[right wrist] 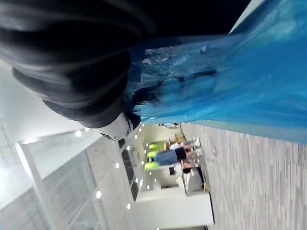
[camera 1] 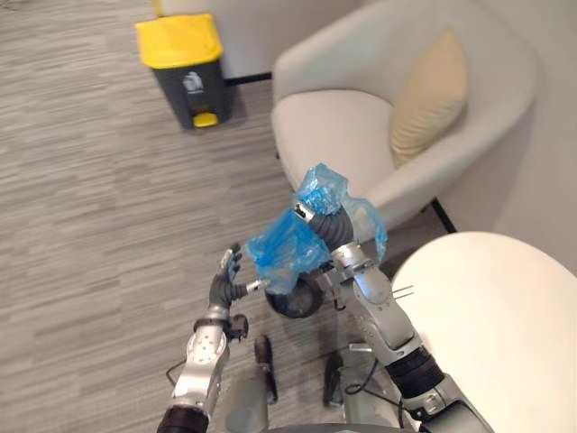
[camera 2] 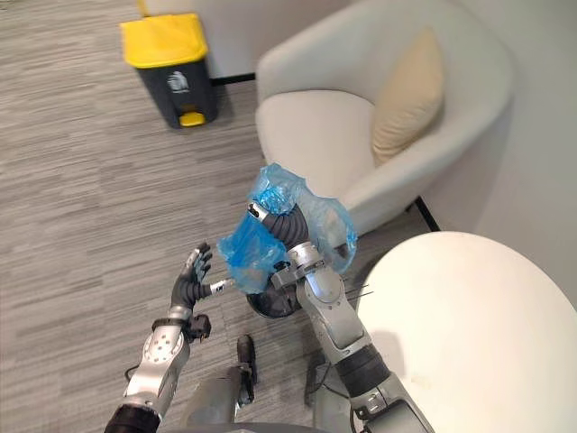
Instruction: Gather rubbish on tea table into small bin, then transfer packed bag to large trash can.
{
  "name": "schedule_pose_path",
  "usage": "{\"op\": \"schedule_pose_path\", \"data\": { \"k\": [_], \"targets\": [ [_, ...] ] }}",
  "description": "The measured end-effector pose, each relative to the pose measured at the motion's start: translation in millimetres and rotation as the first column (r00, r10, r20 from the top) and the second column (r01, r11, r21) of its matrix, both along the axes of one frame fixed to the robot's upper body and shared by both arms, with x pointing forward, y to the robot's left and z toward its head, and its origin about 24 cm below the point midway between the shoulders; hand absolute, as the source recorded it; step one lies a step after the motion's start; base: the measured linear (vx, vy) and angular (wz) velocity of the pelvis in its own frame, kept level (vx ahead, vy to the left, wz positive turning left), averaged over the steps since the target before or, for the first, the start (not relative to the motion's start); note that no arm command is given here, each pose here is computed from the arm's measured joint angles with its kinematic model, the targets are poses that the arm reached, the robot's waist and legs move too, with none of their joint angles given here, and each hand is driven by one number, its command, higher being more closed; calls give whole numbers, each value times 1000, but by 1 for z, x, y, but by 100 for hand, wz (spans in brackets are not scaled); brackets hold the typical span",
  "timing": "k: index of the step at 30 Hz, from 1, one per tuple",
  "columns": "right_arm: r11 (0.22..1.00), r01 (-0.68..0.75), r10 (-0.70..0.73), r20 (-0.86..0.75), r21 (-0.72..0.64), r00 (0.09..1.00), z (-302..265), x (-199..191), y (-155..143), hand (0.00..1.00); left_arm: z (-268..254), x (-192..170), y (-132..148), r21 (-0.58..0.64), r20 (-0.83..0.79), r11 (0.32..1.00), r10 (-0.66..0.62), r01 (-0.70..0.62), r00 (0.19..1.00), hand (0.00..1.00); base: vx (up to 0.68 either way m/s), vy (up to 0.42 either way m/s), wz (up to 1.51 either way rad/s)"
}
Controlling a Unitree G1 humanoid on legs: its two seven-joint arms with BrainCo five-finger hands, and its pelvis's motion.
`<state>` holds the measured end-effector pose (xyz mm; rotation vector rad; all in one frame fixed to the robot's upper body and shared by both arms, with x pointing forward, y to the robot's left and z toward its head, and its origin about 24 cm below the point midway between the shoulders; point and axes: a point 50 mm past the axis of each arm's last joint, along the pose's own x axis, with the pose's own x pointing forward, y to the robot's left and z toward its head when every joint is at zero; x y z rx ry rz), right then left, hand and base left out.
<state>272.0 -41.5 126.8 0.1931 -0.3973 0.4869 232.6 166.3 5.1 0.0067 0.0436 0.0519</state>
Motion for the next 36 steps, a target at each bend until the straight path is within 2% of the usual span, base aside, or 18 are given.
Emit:
{"op": "schedule_pose_path", "data": {
  "k": [6,8,10,11,16,19,23,36],
  "targets": [
    [999,-53,51,185,8,982,37,-11,14,100,29,-21,1,-60,146,997,49,-41,988,0,-257,-125,44],
    [999,-18,26,183,-46,983,32,-4,3,100,32,-22,-14,-105,154,994,13,3,988,0,-341,-120,72],
    [997,-1,14,164,-82,986,27,3,0,100,41,-19,-24,-100,196,993,-43,63,980,0,-473,-137,92],
    [996,-46,56,136,-76,989,24,4,1,100,67,-3,-33,22,322,987,-160,162,933,0,-592,-110,121],
    [994,-84,93,130,-69,987,25,5,4,100,79,7,-47,79,374,972,-233,220,898,0,-190,90,23],
    [985,-169,172,125,-34,977,28,0,14,100,93,14,-71,167,424,946,-324,278,846,0,-31,143,6],
    [959,-282,284,121,-28,951,29,-13,35,100,90,25,-78,216,397,936,-344,277,851,0,-42,158,-11],
    [955,-286,292,88,-76,952,27,-12,39,100,71,29,-78,327,303,896,-400,300,865,0,-47,50,-3]
  ]
}}
